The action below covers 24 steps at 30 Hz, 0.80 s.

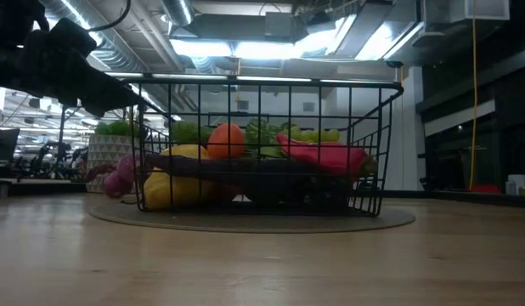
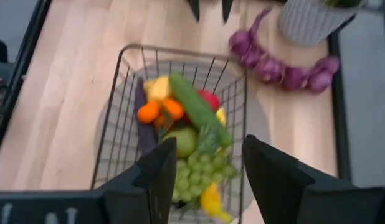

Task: Build produce basket
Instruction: Put the purple garlic into the black wire basket

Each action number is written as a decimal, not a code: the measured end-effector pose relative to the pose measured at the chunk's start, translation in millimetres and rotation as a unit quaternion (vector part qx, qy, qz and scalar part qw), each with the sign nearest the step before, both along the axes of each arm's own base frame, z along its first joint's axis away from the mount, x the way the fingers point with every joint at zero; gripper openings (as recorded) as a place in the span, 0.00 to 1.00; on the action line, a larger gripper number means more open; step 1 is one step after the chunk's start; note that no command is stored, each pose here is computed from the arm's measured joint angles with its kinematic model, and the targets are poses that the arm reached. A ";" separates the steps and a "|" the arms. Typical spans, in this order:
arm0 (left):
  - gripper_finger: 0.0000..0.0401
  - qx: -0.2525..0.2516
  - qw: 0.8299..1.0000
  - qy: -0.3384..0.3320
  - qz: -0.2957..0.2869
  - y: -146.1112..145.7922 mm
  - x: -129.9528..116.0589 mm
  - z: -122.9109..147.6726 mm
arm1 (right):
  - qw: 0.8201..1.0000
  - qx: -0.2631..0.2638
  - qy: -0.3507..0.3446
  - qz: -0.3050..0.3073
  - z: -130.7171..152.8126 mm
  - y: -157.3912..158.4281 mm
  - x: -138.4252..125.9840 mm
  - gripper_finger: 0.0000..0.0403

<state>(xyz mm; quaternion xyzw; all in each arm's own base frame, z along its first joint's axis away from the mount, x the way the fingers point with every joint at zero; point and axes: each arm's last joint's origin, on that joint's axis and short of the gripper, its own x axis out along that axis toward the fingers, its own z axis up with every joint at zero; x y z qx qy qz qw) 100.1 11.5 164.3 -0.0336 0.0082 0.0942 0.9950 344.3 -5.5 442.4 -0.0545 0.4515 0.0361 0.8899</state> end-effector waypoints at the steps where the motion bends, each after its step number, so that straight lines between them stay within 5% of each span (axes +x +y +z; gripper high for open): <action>1: 0.53 0.000 1.000 0.000 0.000 0.0 0.0 0.0 | 1.000 -0.005 -0.010 0.004 1.2 -0.1 1.6 0.46; 9: 0.53 0.000 1.000 0.000 0.000 0.0 0.0 0.1 | 0.998 -0.010 -0.060 0.000 2.4 -5.0 14.8 0.46; 24: 0.53 0.000 1.000 -0.001 0.000 0.0 0.0 0.1 | 0.998 -0.013 -0.046 -0.045 -57.0 -41.2 46.1 0.46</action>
